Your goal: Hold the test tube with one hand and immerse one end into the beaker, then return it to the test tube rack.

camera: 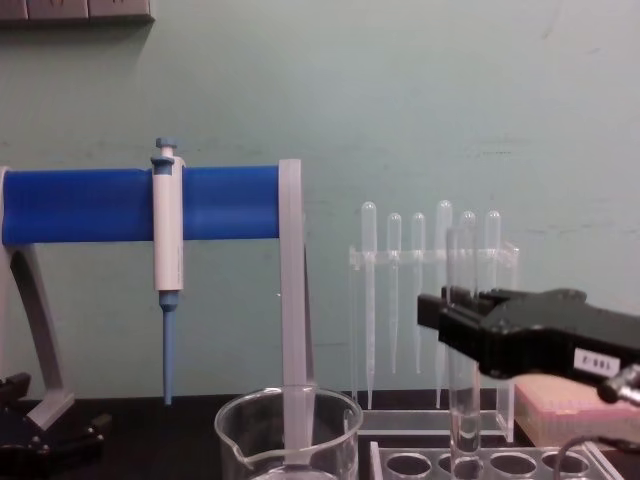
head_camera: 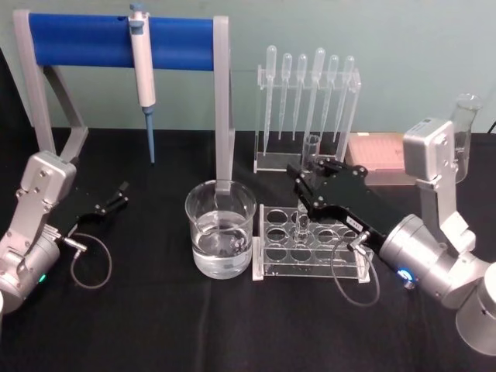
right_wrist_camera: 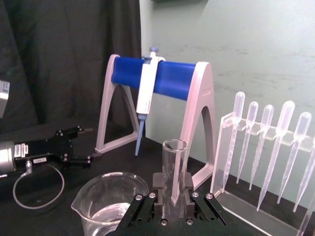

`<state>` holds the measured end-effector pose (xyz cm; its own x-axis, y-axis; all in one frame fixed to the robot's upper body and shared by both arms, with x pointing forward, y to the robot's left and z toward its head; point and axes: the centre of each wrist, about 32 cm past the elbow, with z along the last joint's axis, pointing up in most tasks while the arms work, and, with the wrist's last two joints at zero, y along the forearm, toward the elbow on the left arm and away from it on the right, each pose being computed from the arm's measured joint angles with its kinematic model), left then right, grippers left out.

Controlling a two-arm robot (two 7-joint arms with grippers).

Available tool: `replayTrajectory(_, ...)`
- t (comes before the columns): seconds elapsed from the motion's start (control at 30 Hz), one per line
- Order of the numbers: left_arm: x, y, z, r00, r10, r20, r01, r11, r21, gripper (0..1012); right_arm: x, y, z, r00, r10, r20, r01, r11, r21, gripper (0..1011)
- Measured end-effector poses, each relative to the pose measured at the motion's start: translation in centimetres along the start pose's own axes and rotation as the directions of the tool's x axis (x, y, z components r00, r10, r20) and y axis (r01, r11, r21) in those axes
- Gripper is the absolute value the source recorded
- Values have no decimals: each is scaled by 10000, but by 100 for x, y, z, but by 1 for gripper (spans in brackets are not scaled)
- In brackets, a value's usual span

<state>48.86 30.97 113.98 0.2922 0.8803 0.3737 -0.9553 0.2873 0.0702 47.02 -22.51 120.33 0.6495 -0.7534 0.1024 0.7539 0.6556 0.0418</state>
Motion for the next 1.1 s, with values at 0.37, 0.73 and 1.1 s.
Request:
replayTrajectory(0.37,0,0,0,10000,0,0,0,10000,-1,1000,-35,56,-221,9985,272,465,-246,9981,-573,227)
replayTrajectory(0.73,0,0,0,10000,0,0,0,10000,0,1000,-32,118,-187,9872,660,1455,-472,9905,-1290,355)
replayTrajectory(1.1,0,0,0,10000,0,0,0,10000,0,1000,-124,-53,-128,9891,484,1390,-225,9830,-1825,705)
